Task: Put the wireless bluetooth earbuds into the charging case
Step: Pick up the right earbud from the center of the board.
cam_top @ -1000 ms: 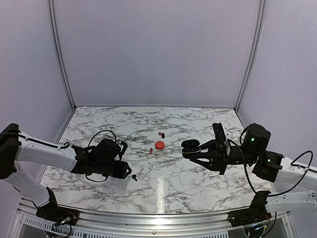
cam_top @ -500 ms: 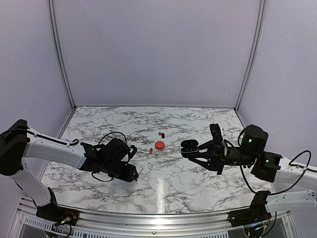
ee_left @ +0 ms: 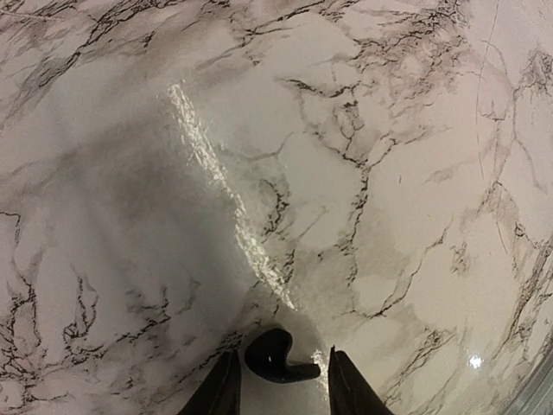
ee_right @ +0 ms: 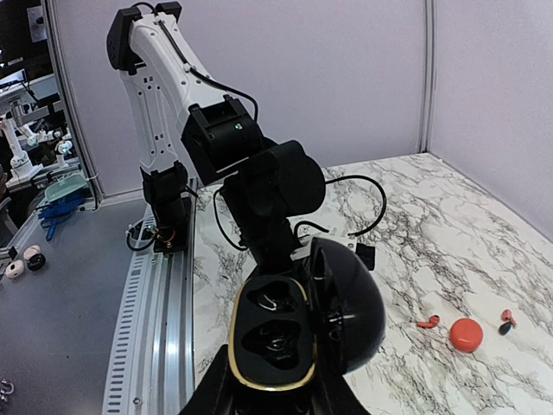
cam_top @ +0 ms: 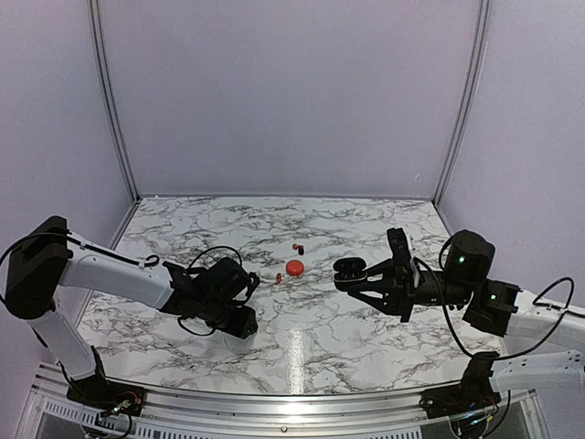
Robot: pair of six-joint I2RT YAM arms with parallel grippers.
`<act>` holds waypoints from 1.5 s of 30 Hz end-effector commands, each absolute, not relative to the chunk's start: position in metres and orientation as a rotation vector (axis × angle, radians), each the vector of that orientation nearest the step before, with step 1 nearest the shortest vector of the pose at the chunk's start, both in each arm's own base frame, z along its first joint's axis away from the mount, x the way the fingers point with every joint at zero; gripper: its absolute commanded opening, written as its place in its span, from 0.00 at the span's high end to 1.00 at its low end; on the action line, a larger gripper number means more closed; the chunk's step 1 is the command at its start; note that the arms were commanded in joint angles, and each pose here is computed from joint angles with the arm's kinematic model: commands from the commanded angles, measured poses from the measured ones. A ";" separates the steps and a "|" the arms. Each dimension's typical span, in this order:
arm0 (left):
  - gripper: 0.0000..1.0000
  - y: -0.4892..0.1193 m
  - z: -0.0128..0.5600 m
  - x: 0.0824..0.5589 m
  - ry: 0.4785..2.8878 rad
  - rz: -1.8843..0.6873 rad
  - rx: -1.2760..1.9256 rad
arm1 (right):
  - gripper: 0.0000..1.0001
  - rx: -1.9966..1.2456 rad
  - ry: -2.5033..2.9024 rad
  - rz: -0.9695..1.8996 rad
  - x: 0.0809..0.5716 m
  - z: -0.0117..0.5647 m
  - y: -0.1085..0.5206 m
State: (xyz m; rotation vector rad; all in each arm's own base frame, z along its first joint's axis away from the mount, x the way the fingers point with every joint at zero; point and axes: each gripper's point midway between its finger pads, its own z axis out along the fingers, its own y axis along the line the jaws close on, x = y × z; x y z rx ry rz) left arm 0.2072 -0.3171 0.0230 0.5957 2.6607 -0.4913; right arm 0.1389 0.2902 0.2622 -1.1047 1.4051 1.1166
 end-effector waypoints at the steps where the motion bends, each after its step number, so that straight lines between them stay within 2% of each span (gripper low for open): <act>1: 0.64 -0.316 0.021 0.211 2.662 -0.416 0.644 | 1.00 -1.111 1.373 1.113 0.137 0.272 0.292; 11: 0.67 -0.311 0.019 0.213 2.679 -0.295 0.711 | 1.00 -1.113 1.384 1.109 0.139 0.270 0.293; 25: 0.78 -0.328 0.025 0.211 2.597 -0.245 0.934 | 1.00 -1.115 1.389 1.110 0.139 0.269 0.294; 28: 0.77 -0.326 0.025 0.213 2.587 -0.203 0.975 | 1.00 -1.114 1.390 1.110 0.139 0.269 0.294; 32: 0.69 -0.323 0.026 0.216 2.583 -0.157 0.990 | 1.00 -1.114 1.392 1.110 0.139 0.269 0.294; 45: 0.71 -0.324 0.021 0.212 2.621 -0.110 1.096 | 1.00 -1.119 1.409 1.115 0.141 0.265 0.296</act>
